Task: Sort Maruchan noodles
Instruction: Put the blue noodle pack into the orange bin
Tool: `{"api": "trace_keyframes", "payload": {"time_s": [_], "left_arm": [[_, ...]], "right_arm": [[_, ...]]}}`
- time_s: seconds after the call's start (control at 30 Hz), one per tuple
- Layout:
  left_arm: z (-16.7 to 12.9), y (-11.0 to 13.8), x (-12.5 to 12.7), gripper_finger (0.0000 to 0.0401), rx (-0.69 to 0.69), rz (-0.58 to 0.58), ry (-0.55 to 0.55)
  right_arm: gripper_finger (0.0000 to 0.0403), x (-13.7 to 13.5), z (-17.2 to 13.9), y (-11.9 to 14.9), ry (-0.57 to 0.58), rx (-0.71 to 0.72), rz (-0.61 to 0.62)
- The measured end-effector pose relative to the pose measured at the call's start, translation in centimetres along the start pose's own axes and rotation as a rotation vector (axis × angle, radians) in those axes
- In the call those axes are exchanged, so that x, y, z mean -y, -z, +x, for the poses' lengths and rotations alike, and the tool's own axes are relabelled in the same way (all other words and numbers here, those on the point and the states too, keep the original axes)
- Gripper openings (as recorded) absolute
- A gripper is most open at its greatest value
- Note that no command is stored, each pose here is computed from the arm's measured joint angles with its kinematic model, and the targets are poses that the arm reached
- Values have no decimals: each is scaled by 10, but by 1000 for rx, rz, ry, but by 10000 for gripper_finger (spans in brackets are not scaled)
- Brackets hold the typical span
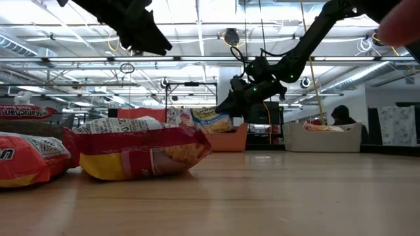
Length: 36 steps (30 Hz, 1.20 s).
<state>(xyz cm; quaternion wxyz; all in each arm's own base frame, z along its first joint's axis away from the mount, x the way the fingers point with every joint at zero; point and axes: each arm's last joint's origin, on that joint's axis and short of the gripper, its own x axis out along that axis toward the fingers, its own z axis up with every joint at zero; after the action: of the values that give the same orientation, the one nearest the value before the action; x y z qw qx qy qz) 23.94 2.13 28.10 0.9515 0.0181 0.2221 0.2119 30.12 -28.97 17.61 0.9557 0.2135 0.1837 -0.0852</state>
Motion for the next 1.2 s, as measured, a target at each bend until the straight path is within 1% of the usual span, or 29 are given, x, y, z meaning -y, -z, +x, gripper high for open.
{"api": "trace_keyframes", "payload": {"time_s": [0.13, 0.27, 0.33, 0.47, 0.57, 0.67, 0.77, 0.9, 1.03, 1.2], "left_arm": [[-1, -1, 4, 244, 8, -15, 31], [-4, 0, 10, 244, 11, -17, 60], [-5, 0, 15, 244, 10, -20, 77], [-9, 1, 23, 244, 10, -27, 112], [-12, 1, 29, 244, 10, -50, 136], [-15, 2, 34, 244, 9, -78, 160], [-18, 3, 41, 244, 8, -103, 186], [-21, 3, 47, 244, 7, -117, 211], [-22, 4, 52, 244, 15, -119, 195], [-20, 4, 54, 244, 17, -126, 191]], "right_arm": [[173, 1, 0, 0, 55, 5, 13], [194, 0, -3, -4, 98, 20, 15], [198, -1, -5, -7, 118, 31, 14], [196, -6, -10, -15, 195, 61, -8], [193, -7, -12, -18, 202, 73, -25], [188, -7, -12, -16, 198, 56, -20], [178, -11, -8, -12, 206, 18, -46], [154, -20, -1, -8, 295, -18, -123], [123, -25, 5, -6, 398, -35, -208], [87, -28, 7, -4, 413, -55, -215]]}}
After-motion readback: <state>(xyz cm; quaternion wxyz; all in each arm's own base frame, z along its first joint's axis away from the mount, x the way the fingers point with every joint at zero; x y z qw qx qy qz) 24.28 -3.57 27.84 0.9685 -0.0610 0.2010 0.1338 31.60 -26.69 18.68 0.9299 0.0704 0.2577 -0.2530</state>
